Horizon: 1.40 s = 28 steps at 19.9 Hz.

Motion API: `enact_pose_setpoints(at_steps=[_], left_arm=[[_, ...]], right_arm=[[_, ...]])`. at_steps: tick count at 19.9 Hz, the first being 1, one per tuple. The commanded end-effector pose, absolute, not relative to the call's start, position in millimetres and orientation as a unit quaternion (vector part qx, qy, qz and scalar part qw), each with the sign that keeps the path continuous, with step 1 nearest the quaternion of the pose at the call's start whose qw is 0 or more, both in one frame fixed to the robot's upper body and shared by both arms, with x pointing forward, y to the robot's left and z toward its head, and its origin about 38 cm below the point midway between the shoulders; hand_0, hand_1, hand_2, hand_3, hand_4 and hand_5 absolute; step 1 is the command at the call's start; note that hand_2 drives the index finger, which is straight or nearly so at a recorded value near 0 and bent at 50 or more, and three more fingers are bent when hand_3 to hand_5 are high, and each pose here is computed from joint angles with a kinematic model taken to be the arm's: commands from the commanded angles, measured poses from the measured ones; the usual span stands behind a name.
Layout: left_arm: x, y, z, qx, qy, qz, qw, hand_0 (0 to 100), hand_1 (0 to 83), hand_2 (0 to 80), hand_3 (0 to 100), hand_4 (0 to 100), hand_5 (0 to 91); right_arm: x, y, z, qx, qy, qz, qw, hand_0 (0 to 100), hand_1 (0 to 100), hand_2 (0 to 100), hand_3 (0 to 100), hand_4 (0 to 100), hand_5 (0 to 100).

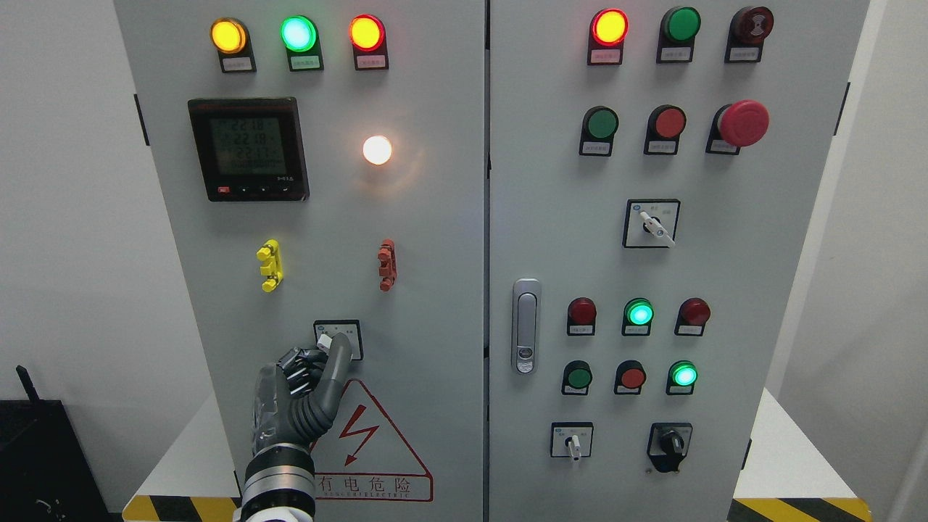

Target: Turn on light switch 1

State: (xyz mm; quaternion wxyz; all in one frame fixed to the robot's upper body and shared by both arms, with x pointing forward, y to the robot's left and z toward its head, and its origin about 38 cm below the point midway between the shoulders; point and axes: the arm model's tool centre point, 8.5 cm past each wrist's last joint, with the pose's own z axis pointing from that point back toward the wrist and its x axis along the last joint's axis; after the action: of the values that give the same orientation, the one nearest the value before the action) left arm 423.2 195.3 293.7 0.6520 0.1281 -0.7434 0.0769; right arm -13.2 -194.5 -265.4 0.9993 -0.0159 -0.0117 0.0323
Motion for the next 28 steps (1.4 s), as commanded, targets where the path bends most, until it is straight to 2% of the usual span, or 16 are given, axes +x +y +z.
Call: enact_pose_setpoints(at_steps=[1, 7, 17, 21, 26, 28], left_arm=[[423.1, 195.3, 294.2, 0.128, -0.745, 0.077, 0.651, 25, 46.2, 61.9, 94, 96, 81.9], [422.4, 195.8, 292.2, 0.129, -0.744, 0.076, 0.652, 21, 45.9, 61.9, 94, 96, 81.9], [403.2, 199.5, 288.2, 0.123, -0.751, 0.074, 0.645, 20, 46.0, 62.0, 94, 96, 82.6], [391.4, 202.2, 271.1, 0.125, -0.752, 0.072, 0.644, 21, 45.8, 62.5, 94, 96, 82.7], [366.9, 209.8, 237.3, 0.108, -0.792, 0.049, 0.599, 21, 45.2, 62.9, 96, 97, 84.3], [352.0, 220.9, 208.3, 0.108, -0.780, 0.040, 0.615, 21, 42.9, 62.8, 97, 99, 84.4]], right_arm=[[-13.4, -194.4, -265.4, -0.015, -0.011, 0.020, 1.000, 0, 0, 0, 0, 0, 0], [-13.3, -194.4, -265.4, -0.015, -0.011, 0.020, 1.000, 0, 0, 0, 0, 0, 0], [-13.4, -194.4, -265.4, -0.015, -0.011, 0.020, 1.000, 0, 0, 0, 0, 0, 0], [-13.4, -194.4, -265.4, -0.015, -0.011, 0.020, 1.000, 0, 0, 0, 0, 0, 0], [-13.4, -194.4, -265.4, -0.015, -0.011, 0.020, 1.000, 0, 0, 0, 0, 0, 0], [-13.4, -194.4, -265.4, -0.015, -0.011, 0.020, 1.000, 0, 0, 0, 0, 0, 0]])
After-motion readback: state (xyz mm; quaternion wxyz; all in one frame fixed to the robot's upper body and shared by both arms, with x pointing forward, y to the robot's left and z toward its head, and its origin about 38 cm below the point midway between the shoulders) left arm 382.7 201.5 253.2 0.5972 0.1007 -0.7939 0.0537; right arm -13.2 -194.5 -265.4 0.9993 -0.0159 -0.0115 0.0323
